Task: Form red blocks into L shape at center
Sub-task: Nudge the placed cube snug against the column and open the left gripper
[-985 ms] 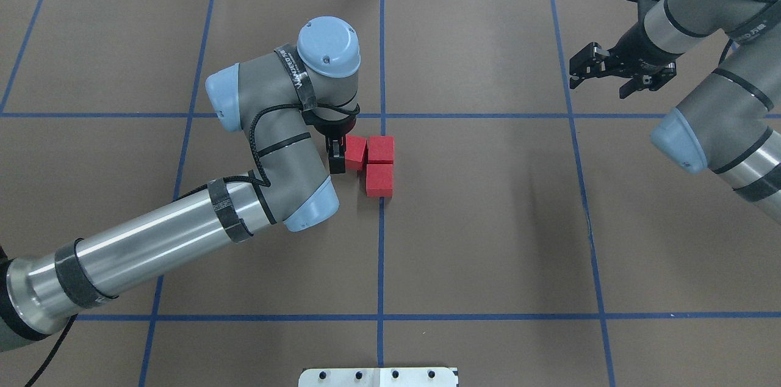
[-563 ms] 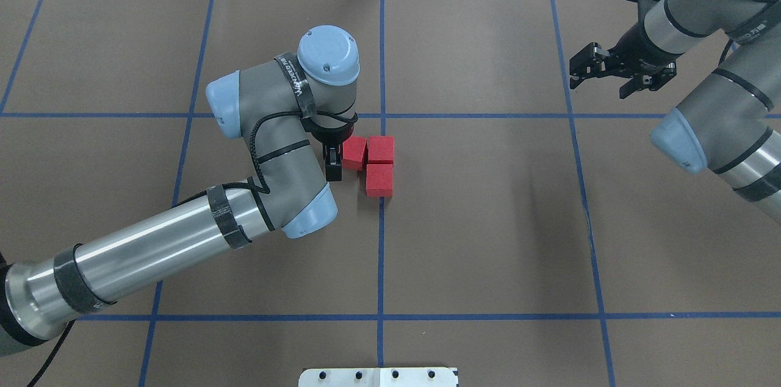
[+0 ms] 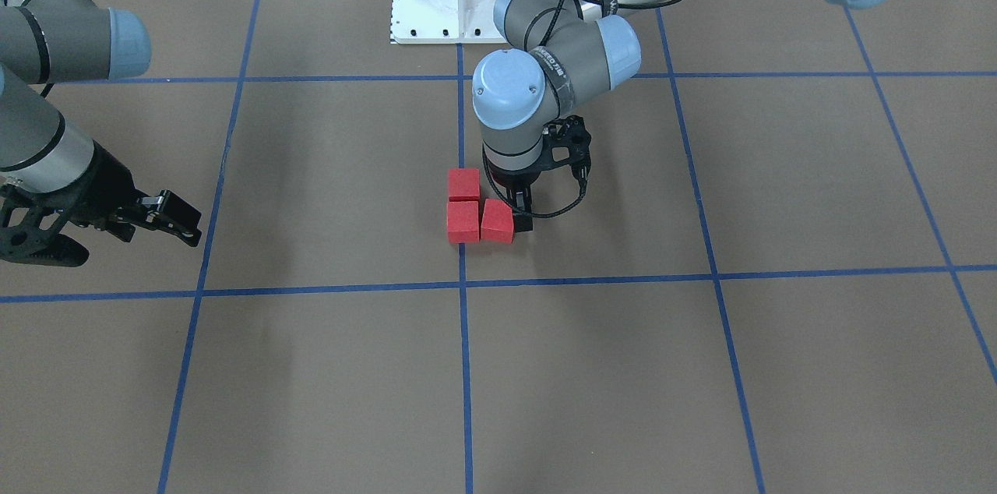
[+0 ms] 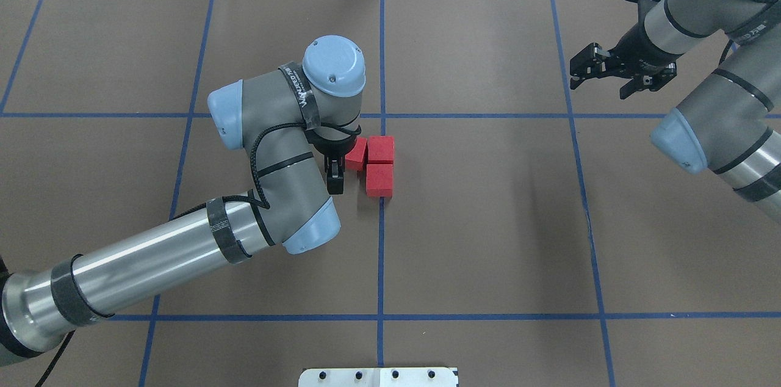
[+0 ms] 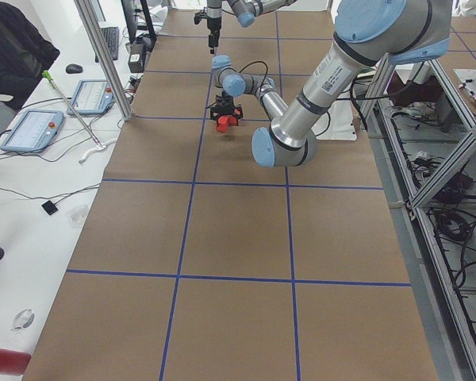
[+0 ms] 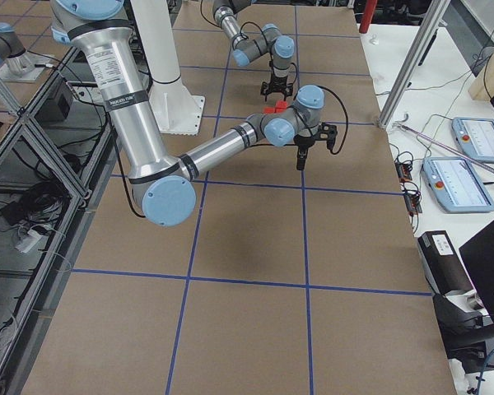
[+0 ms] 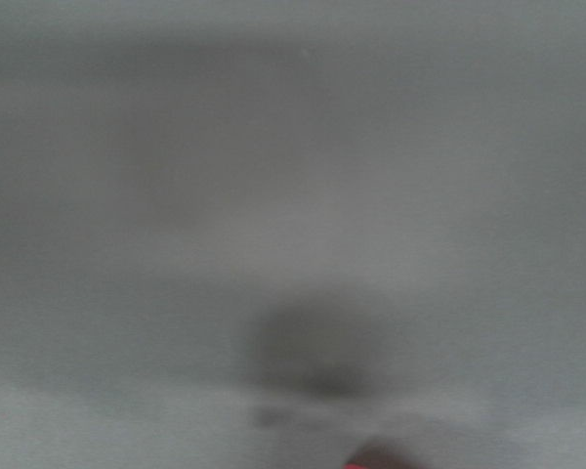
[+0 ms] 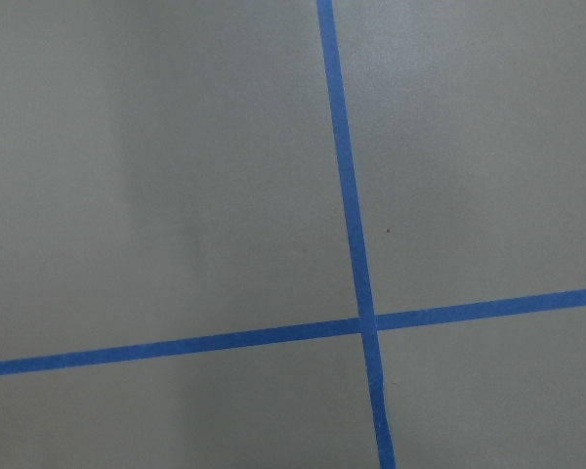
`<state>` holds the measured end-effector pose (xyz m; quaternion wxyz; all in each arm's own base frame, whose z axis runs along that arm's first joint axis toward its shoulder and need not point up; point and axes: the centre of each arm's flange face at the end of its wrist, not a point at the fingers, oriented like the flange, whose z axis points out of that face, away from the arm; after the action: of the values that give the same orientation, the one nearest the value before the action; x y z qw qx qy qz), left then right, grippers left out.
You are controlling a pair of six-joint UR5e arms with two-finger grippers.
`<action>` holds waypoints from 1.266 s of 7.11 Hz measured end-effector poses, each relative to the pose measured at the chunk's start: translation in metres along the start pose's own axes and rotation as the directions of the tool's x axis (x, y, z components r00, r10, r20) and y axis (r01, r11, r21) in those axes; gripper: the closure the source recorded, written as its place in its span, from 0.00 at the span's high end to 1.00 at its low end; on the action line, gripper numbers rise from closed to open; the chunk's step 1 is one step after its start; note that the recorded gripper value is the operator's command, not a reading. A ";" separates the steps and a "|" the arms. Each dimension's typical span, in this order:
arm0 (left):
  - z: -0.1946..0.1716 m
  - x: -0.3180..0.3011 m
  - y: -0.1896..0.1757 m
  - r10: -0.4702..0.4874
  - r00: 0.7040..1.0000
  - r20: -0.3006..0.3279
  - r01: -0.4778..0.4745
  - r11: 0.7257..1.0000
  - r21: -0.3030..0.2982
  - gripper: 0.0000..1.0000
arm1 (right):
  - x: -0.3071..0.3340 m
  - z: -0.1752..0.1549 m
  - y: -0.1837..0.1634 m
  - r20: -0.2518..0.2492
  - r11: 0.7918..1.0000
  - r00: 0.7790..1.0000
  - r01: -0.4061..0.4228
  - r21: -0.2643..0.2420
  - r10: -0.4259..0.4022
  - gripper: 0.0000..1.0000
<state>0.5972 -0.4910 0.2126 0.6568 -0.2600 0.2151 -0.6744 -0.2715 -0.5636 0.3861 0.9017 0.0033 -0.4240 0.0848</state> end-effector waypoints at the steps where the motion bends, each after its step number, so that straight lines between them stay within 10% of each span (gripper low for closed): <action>1: 0.007 -0.006 0.000 0.005 1.000 0.009 -0.005 1.000 0.007 1.00 | 0.000 0.000 0.000 -0.001 1.000 1.000 0.000 0.000 0.000 0.99; 9: -0.002 -0.016 0.000 0.020 1.000 0.019 -0.021 1.000 0.010 1.00 | -0.001 0.000 0.000 0.001 1.000 1.000 0.003 0.000 -0.003 0.99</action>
<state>0.5959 -0.4748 0.2096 0.6670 -0.2609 0.2080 -0.6662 -0.2716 -0.5638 0.3856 0.9017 0.0042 -0.4242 0.0834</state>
